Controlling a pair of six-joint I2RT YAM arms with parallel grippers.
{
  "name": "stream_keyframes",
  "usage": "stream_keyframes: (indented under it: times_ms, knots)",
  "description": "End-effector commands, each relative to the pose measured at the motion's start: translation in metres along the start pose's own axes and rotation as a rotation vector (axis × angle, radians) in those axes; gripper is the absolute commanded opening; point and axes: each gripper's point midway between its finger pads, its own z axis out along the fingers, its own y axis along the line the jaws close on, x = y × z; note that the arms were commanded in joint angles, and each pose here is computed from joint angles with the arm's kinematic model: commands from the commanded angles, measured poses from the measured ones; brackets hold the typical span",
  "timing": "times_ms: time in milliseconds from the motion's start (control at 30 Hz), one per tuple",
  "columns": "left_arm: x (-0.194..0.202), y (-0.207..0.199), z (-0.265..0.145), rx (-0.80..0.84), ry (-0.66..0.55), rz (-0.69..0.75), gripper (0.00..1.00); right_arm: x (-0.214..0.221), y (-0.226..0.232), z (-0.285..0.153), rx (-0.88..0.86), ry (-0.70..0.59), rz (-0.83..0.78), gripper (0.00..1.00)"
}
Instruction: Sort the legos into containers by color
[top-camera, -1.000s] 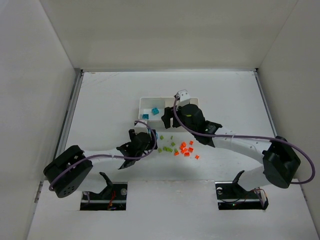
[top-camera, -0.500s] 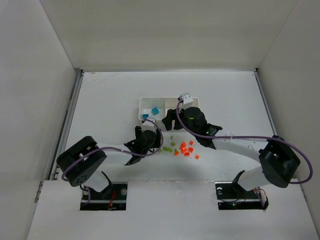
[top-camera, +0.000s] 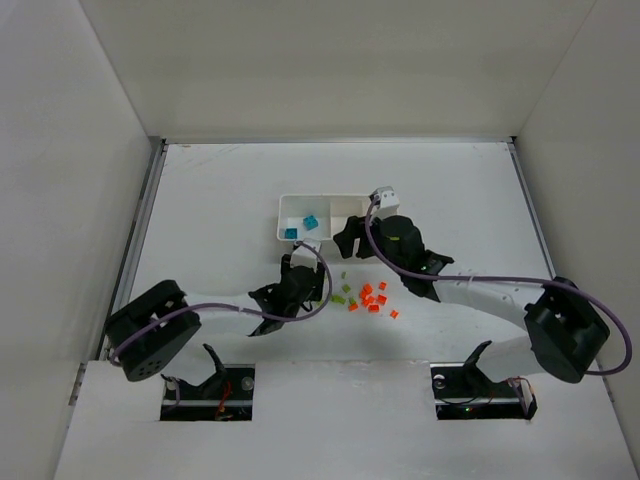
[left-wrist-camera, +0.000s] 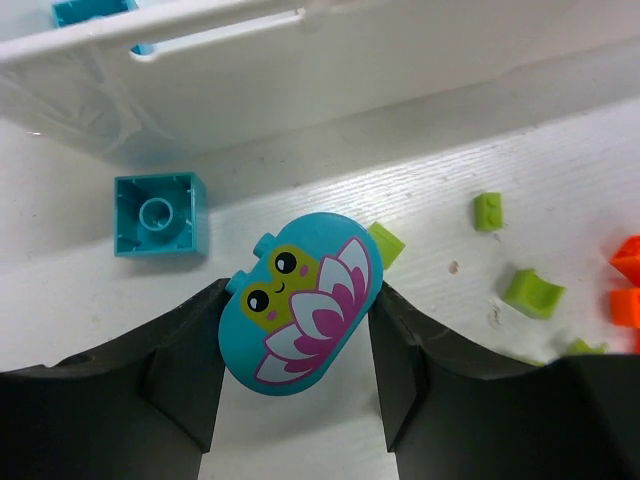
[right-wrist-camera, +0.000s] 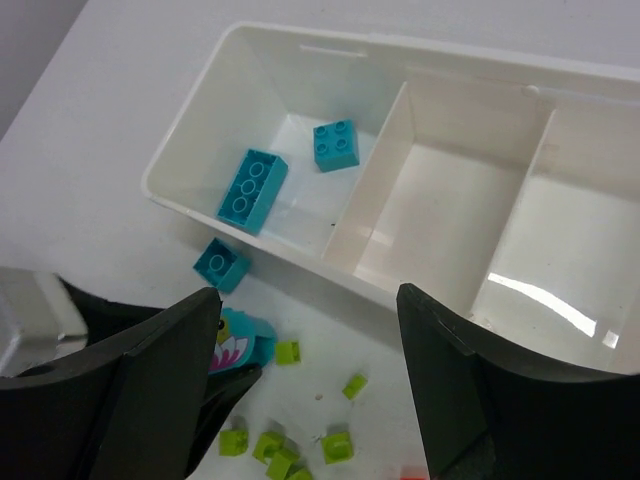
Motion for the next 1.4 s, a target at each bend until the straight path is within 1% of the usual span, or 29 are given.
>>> stream_keyframes:
  times_ms: [0, 167, 300, 367, 500, 567, 667, 700, 767, 833, 900, 933, 1000, 1100, 1133, 1200, 1267, 1333, 1367]
  knots:
    - [-0.022, 0.003, -0.021, -0.009, -0.067, -0.038, 0.35, -0.037, 0.005, -0.005, -0.025, -0.127, 0.057, 0.76]
    - [-0.052, 0.01, -0.043, -0.004, -0.111, -0.137, 0.33, -0.041, -0.002, -0.007, -0.011, -0.153, 0.077, 0.76]
    - [-0.098, 0.014, -0.05, 0.004, -0.195, -0.238, 0.33, -0.045, -0.019, -0.01, 0.033, -0.171, 0.113, 0.73]
    - [-0.118, 0.011, -0.045, 0.012, -0.222, -0.263, 0.33, -0.047, -0.025, -0.011, 0.048, -0.18, 0.129, 0.69]
    - [-0.144, 0.014, -0.021, -0.016, -0.252, -0.303, 0.34, -0.048, -0.028, -0.013, 0.054, -0.184, 0.137, 0.55]
    - [-0.152, 0.02, -0.005, -0.044, -0.252, -0.325, 0.34, -0.047, -0.028, -0.013, 0.055, -0.181, 0.134, 0.53]
    - [-0.154, 0.03, 0.013, -0.084, -0.242, -0.35, 0.36, -0.047, -0.025, -0.013, 0.05, -0.179, 0.128, 0.53]
    - [-0.153, 0.034, 0.018, -0.097, -0.239, -0.357, 0.38, -0.048, -0.025, -0.013, 0.05, -0.18, 0.125, 0.54]
    - [-0.151, 0.038, 0.027, -0.113, -0.229, -0.363, 0.46, -0.048, -0.024, -0.012, 0.048, -0.179, 0.12, 0.55]
    - [-0.151, 0.037, 0.032, -0.106, -0.226, -0.366, 0.58, -0.047, -0.021, -0.013, 0.04, -0.177, 0.115, 0.56]
    - [-0.154, 0.034, 0.032, -0.085, -0.231, -0.372, 0.69, -0.048, -0.018, -0.013, 0.032, -0.18, 0.115, 0.63]
    - [-0.156, 0.033, 0.031, -0.077, -0.239, -0.376, 0.72, -0.048, -0.016, -0.014, 0.026, -0.179, 0.114, 0.64]
    - [-0.159, 0.035, 0.026, -0.068, -0.261, -0.385, 0.75, -0.047, -0.008, -0.014, 0.007, -0.175, 0.106, 0.66]
    - [-0.161, 0.045, 0.016, -0.074, -0.29, -0.407, 0.76, -0.038, 0.008, -0.011, -0.026, -0.149, 0.082, 0.68]
    - [-0.16, 0.05, 0.012, -0.08, -0.3, -0.417, 0.76, -0.033, 0.016, -0.01, -0.042, -0.134, 0.072, 0.64]
    - [-0.157, 0.061, 0.002, -0.092, -0.322, -0.449, 0.71, -0.022, 0.035, -0.011, -0.078, -0.102, 0.051, 0.54]
    - [-0.149, 0.074, -0.007, -0.11, -0.334, -0.479, 0.67, -0.005, 0.055, -0.013, -0.109, -0.064, 0.047, 0.39]
    - [-0.137, 0.089, -0.017, -0.137, -0.337, -0.508, 0.64, 0.015, 0.071, -0.012, -0.121, -0.027, 0.055, 0.36]
    - [-0.129, 0.096, -0.02, -0.151, -0.334, -0.523, 0.62, 0.026, 0.077, -0.01, -0.119, -0.008, 0.06, 0.37]
